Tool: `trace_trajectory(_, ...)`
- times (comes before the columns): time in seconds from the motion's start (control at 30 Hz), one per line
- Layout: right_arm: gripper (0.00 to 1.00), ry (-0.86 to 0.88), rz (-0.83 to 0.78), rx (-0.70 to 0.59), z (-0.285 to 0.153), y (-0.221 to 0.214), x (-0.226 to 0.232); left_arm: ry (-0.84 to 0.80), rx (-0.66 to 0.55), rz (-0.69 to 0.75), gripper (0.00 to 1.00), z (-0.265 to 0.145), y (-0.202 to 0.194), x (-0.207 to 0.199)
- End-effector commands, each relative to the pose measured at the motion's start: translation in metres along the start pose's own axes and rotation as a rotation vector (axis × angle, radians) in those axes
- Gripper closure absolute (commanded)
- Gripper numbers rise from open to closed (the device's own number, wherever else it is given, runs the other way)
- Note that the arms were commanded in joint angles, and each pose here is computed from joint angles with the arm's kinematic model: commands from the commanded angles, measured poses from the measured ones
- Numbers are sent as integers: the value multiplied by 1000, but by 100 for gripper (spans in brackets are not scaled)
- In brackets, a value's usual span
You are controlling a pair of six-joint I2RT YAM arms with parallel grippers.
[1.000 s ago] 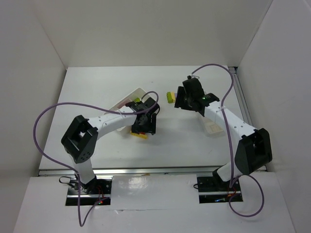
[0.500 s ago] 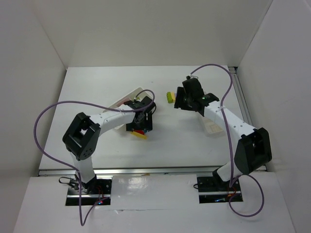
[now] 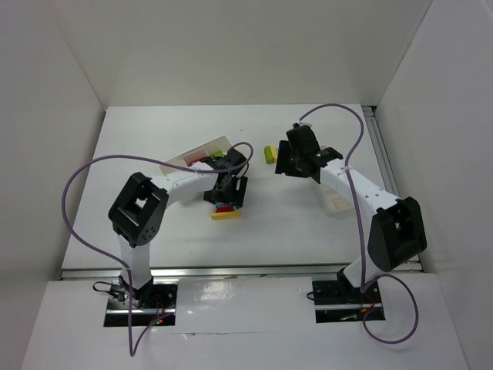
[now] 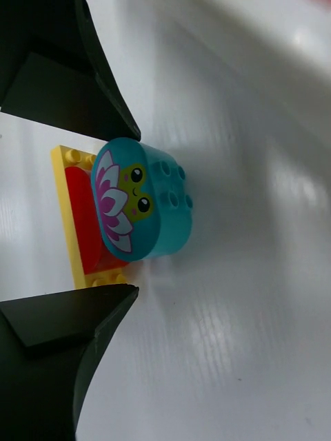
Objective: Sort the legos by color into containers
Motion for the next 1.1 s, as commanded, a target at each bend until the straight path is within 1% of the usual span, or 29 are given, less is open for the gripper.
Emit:
trace_trajectory(0.0,37,13,5,-17,3,7,3,-12,29,47,8,9,-3,-9)
trace_trajectory(0.03,37,13,5,-17,3,7,3,-17,20,37,8,7,0,-11)
trace_trajectory(0.1,37,13,5,-17,3,7,3,-1,46,18,8,13,-5,-10)
trace_trajectory(0.2,37,5,5,-21,3,8,2,10,63,-21,5,13,-7,-11)
trace_trajectory(0.27,37,5,5,-22,0,8,2,11,63,-41,5,13,-7,-12)
trace_trajectory(0.33,37,1,4,-13,1,5,0,6,54,-53,11,13,-5,-14)
trace_trajectory(0.37,37,1,4,-13,1,5,0,5,54,-53,18,13,-5,-14)
trace_trajectory(0.4,37,1,4,-13,1,5,0,5,54,-53,23,13,-5,-14)
trace_trajectory(0.47,37,1,4,-13,1,5,0,-17,36,-48,28,9,3,-19)
trace_trajectory(0.5,37,5,14,-21,-2,6,1,-23,27,-49,33,7,6,-20)
trace_trajectory(0.57,37,-3,14,-25,-2,7,0,-41,1,-41,37,-3,16,-24)
trace_trajectory(0.6,37,-4,14,-26,-5,7,-1,-54,-4,-31,45,-9,19,-26)
trace_trajectory(0.67,37,4,17,-40,-12,8,-1,-111,-34,-21,53,-26,33,-36)
trace_trajectory(0.7,37,-1,24,-44,-12,7,-6,-138,-44,-12,62,-36,38,-39)
trace_trajectory(0.73,37,12,34,-47,-14,5,-5,-191,-54,5,66,-46,43,-46)
trace_trajectory(0.8,37,73,45,-44,-19,1,-4,-267,-112,20,75,-70,63,-59)
trace_trajectory(0.83,39,101,45,-45,-22,-1,-1,-299,-151,29,88,-82,75,-64)
trace_trajectory(0.87,40,138,52,-62,-28,-1,-1,-302,-138,31,95,-85,75,-66)
trace_trajectory(0.9,40,159,52,-72,-32,-2,0,-303,-149,22,100,-90,81,-64)
trace_trajectory(0.93,40,191,52,-86,-36,-2,2,-298,-140,23,100,-87,83,-65)
trace_trajectory(0.97,40,235,52,-117,-47,0,6,-304,-154,-10,100,-93,93,-66)
trace_trajectory(1.03,40,319,44,-134,-53,-4,12,-293,-129,-29,100,-92,93,-67)
trace_trajectory(1.07,40,348,41,-148,-57,-4,15,-306,-135,-64,100,-94,100,-67)
Point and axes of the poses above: each gripper's point midway between its finger pads, its own z axis out along the fingers, its own x axis along the line the jaws close on, y = z × x, the point moved 5 cm from there along -z, back along the fingers, and after that the axes turned 3 degrees about -z, right-handed, at the moved point
